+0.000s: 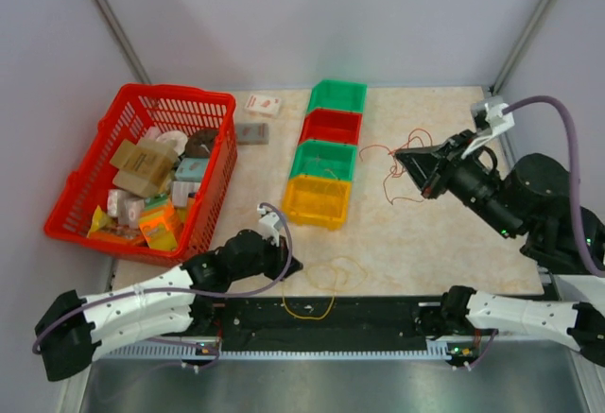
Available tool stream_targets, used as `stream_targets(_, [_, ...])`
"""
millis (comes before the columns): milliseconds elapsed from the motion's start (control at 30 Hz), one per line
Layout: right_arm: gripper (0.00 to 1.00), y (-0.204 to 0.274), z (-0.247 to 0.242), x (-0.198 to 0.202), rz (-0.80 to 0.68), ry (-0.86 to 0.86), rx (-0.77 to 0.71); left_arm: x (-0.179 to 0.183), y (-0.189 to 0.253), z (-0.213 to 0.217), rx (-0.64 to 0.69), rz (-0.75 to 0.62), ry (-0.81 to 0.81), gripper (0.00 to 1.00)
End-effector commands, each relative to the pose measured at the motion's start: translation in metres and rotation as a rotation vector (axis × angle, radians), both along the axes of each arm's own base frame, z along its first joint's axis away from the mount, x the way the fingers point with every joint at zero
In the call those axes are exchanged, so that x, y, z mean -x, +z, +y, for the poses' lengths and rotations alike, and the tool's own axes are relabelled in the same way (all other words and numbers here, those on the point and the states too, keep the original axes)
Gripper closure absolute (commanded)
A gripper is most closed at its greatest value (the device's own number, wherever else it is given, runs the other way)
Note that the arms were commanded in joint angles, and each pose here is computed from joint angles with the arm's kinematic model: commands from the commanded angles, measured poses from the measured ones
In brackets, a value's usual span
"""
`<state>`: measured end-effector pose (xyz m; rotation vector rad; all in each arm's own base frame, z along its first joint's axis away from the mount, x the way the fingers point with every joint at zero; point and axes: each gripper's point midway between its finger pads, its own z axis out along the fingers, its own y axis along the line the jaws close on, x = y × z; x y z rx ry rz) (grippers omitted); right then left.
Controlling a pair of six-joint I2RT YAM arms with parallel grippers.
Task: Untangle the cables
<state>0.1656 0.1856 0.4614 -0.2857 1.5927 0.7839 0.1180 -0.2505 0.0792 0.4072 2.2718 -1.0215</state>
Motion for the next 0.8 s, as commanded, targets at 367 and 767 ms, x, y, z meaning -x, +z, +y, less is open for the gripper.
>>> stream_targets(367, [1.00, -0.066, 0.047, -0.124, 0.142, -0.112, 0.203, -0.027, 0.029, 0.018, -0.046, -0.097, 0.101, 0.48])
stream_targets(767, [1.00, -0.172, 0.084, -0.286, 0.290, -0.171, 0.357, -0.029, 0.043, 0.013, -0.007, -0.125, 0.062, 0.43])
